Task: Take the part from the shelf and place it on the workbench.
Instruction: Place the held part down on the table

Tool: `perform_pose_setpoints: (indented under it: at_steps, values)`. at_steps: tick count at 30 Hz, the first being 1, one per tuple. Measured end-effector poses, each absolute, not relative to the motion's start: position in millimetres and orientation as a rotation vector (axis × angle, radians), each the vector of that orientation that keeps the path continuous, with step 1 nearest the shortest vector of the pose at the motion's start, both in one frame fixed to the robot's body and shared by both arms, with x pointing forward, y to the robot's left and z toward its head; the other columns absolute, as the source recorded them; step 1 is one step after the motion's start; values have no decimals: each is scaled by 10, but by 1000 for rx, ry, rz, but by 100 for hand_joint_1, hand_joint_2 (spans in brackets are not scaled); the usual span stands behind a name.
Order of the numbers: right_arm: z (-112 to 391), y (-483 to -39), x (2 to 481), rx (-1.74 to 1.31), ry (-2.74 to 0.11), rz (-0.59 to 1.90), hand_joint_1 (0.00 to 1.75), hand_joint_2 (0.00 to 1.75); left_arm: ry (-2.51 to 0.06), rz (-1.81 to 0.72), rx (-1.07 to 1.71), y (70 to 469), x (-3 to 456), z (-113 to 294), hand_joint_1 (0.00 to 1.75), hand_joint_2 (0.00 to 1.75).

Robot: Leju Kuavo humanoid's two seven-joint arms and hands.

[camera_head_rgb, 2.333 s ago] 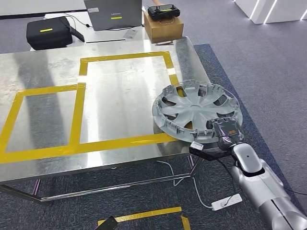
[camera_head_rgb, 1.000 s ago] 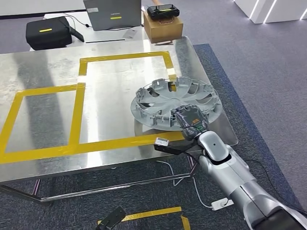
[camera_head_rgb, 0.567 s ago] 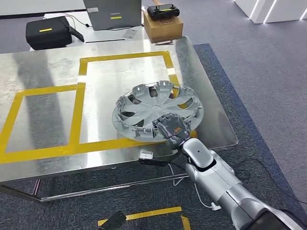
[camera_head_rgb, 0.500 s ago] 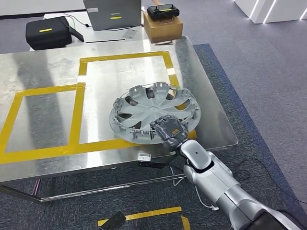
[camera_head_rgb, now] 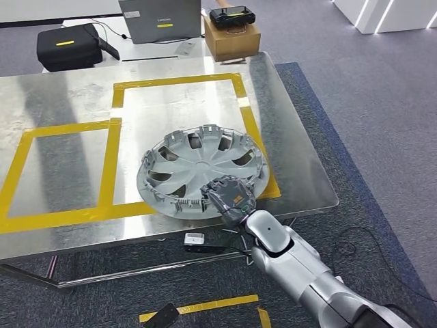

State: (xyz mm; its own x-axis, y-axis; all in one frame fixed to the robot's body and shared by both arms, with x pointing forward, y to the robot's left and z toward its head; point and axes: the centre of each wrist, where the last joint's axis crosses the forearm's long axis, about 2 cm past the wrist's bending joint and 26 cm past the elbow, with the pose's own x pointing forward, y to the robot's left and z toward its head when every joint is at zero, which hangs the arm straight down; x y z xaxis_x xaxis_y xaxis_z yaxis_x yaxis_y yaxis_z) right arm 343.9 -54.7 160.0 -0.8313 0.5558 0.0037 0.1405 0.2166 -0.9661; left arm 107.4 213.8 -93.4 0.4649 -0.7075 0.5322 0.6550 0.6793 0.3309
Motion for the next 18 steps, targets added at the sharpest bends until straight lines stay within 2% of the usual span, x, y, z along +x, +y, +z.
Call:
perform_pose_setpoints:
  at_steps: [18]
  values:
    - [1455, -728, 3466, -693, -2052, 1669, 154, 175, -678, -828, 110, 2240, 1002, -965, 0, 175]
